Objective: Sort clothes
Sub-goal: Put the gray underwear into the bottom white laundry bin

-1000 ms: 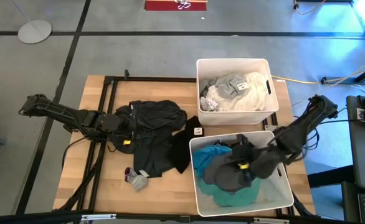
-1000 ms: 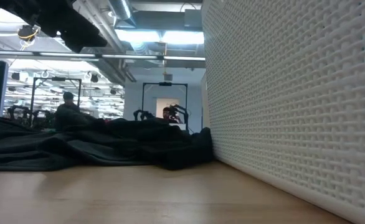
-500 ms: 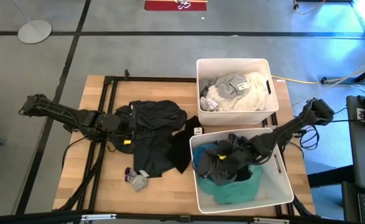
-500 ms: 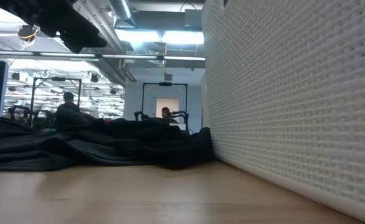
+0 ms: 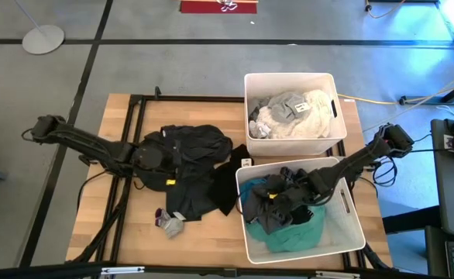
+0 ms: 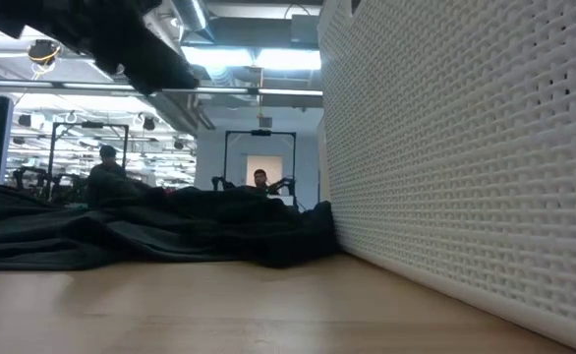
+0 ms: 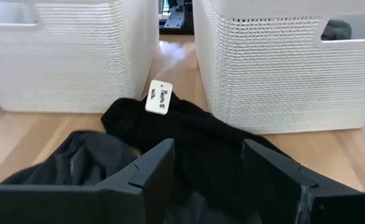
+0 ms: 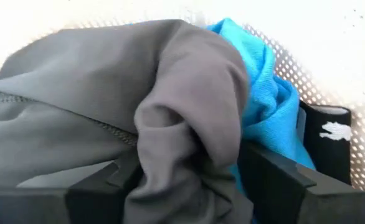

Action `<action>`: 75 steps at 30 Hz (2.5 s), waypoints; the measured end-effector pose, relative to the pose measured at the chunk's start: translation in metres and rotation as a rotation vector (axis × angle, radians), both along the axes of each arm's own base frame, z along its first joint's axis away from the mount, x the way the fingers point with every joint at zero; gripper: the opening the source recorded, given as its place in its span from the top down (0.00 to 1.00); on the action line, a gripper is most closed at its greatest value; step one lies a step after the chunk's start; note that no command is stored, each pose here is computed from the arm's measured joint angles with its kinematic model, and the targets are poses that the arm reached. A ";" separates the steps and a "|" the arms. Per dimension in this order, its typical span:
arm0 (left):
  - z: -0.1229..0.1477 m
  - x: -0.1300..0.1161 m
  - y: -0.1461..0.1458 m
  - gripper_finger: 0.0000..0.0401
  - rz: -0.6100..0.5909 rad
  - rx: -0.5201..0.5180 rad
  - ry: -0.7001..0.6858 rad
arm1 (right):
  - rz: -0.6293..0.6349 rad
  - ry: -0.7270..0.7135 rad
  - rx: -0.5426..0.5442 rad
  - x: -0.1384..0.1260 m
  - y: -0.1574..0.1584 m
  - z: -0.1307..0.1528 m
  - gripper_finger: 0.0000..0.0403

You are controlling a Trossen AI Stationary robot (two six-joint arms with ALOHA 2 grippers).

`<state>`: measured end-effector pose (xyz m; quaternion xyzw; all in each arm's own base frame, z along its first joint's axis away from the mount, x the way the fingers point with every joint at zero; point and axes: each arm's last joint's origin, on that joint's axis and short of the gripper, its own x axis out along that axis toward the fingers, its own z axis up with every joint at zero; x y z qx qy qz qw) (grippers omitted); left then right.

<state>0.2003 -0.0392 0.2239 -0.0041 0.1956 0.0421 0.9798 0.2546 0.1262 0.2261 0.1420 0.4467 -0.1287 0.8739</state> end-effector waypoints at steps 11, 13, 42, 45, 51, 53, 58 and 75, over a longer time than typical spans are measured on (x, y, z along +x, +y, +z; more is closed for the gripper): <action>-0.057 0.062 -0.005 0.56 0.023 0.031 -0.027 | -0.009 -0.019 -0.034 0.001 -0.001 0.001 0.45; -0.069 0.070 0.000 0.56 0.056 0.012 -0.014 | -0.011 -0.021 -0.038 0.001 -0.001 0.001 0.45; -0.159 0.160 0.014 0.67 0.009 0.000 0.190 | -0.049 -0.063 -0.124 0.002 -0.003 0.002 0.45; -0.161 0.159 0.014 0.84 0.011 0.003 0.211 | -0.049 -0.064 -0.123 0.002 -0.003 0.002 0.45; -0.158 0.155 0.012 0.97 0.005 0.008 0.272 | -0.050 -0.066 -0.122 0.002 -0.003 0.002 0.45; -0.152 0.151 0.010 0.98 -0.001 0.010 0.307 | -0.050 -0.069 -0.120 0.002 -0.003 0.002 0.45; -0.130 0.139 0.002 0.99 -0.030 0.030 0.384 | -0.039 -0.067 -0.123 0.002 -0.003 0.002 0.45; -0.034 0.092 -0.021 0.99 -0.123 0.135 0.340 | 0.098 -0.013 0.017 0.008 0.006 0.064 0.45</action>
